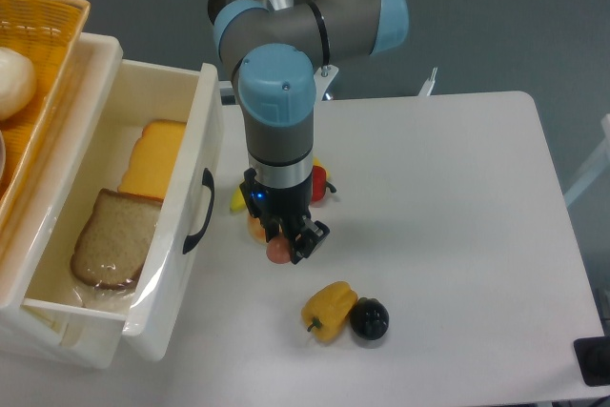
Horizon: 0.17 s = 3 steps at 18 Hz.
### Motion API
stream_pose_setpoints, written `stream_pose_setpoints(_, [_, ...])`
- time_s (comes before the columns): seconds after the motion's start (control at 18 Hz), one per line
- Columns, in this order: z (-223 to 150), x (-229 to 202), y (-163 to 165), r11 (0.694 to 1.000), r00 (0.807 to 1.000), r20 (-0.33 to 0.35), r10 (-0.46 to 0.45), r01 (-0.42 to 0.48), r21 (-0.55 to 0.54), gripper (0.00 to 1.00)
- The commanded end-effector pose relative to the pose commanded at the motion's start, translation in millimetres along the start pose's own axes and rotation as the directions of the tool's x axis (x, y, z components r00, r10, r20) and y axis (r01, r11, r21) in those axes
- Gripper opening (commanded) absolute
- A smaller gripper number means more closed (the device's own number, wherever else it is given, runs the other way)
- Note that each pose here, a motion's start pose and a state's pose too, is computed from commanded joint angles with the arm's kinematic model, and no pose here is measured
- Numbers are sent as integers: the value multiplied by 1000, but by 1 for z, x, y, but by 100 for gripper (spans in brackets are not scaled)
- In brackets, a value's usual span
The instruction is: Pick up the egg
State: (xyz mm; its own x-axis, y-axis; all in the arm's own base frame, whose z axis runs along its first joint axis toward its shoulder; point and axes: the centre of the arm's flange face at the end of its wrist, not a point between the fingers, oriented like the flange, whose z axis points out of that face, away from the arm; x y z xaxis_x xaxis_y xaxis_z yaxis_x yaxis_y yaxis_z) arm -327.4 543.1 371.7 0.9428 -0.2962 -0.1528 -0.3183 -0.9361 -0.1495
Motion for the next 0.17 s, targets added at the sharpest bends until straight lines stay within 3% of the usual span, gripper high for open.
stream_pose_setpoints(0.17, [1, 0, 0, 1000, 1000, -1, 0, 0, -1, 23])
